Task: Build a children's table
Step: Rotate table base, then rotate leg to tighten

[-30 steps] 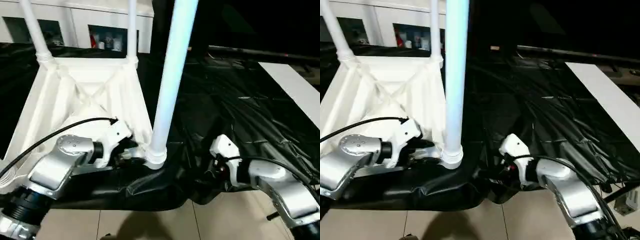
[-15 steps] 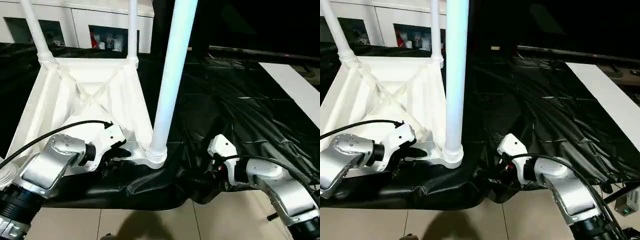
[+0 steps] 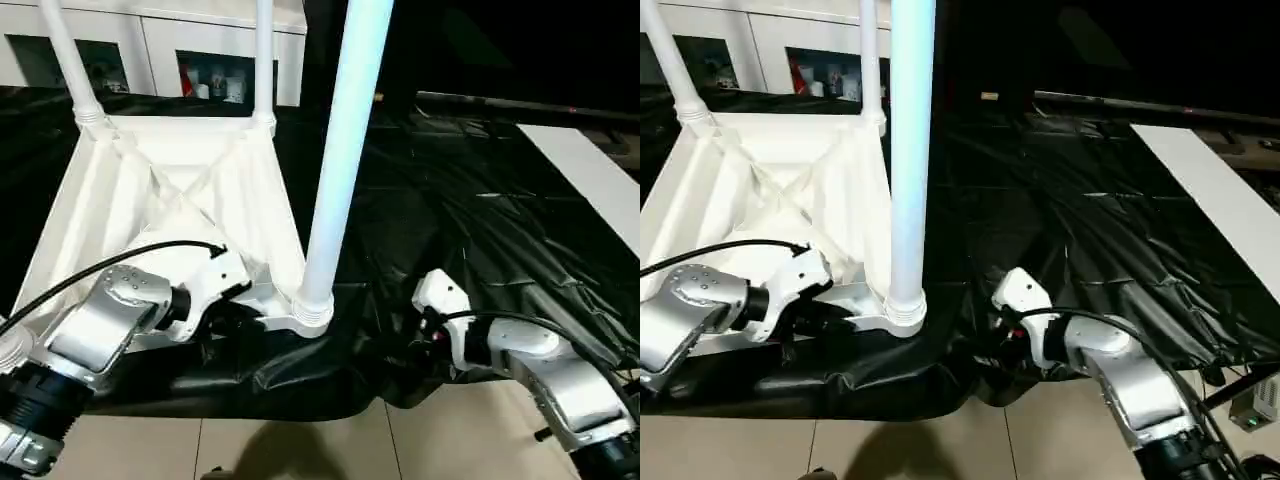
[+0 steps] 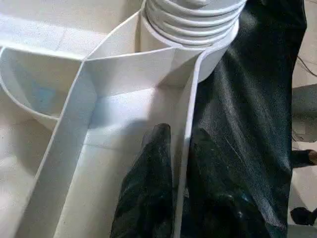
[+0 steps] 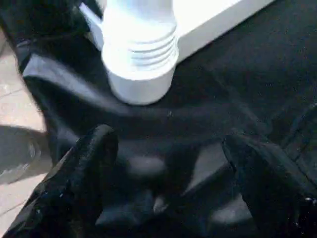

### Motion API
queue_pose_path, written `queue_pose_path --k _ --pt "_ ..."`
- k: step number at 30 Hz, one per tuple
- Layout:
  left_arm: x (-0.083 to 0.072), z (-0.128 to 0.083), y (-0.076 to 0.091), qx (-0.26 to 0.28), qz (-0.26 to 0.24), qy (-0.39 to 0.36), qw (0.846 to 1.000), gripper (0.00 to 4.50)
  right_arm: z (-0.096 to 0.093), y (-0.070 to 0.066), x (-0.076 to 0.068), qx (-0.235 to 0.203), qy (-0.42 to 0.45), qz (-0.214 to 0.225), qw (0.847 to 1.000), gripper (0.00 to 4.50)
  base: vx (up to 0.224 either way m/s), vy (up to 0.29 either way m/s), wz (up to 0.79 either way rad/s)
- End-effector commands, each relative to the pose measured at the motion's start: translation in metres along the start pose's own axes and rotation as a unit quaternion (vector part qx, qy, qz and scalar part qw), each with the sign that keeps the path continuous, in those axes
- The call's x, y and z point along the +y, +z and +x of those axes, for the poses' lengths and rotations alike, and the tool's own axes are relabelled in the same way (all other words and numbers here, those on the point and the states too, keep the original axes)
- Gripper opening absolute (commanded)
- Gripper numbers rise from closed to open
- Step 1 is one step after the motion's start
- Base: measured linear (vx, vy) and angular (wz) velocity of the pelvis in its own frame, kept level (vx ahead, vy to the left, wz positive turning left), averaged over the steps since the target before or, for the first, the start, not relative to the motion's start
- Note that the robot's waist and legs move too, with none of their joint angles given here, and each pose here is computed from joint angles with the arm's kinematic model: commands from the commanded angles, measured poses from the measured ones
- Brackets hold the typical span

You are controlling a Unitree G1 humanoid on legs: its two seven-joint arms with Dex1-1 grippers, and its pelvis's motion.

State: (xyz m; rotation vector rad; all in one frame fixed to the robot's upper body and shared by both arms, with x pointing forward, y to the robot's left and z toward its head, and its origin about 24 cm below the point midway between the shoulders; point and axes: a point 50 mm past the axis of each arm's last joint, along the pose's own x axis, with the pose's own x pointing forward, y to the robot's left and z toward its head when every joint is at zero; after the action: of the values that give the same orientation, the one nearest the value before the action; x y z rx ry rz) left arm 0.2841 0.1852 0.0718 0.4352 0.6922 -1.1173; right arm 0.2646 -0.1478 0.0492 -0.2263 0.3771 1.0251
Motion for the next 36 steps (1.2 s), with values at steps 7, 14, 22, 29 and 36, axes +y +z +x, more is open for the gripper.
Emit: queue_pose_path --k 7,14,22,29,36 --pt "-0.010 0.028 0.012 -0.013 0.015 -0.036 0.999 0.00 0.005 0.008 -0.008 -0.039 -0.005 0.020 0.999 4.44 0.000 0.000 0.00" --pt "-0.011 0.043 0.028 -0.031 0.036 -0.047 0.998 0.00 0.017 0.012 -0.016 -0.043 -0.017 0.007 0.999 4.44 0.000 0.000 0.00" --pt "-0.012 0.047 0.033 -0.035 0.044 -0.052 0.997 0.00 0.033 0.015 -0.019 -0.056 -0.019 0.016 0.998 4.44 0.000 0.000 0.00" --pt "-0.010 0.049 0.032 -0.036 0.045 -0.048 0.997 0.00 0.041 0.017 -0.022 -0.079 -0.017 0.032 0.996 4.19 0.000 0.000 0.00" --pt "-0.010 0.050 0.032 -0.036 0.045 -0.048 0.997 0.00 0.042 0.013 -0.021 -0.080 -0.010 0.035 0.996 3.66 0.000 0.000 0.00"
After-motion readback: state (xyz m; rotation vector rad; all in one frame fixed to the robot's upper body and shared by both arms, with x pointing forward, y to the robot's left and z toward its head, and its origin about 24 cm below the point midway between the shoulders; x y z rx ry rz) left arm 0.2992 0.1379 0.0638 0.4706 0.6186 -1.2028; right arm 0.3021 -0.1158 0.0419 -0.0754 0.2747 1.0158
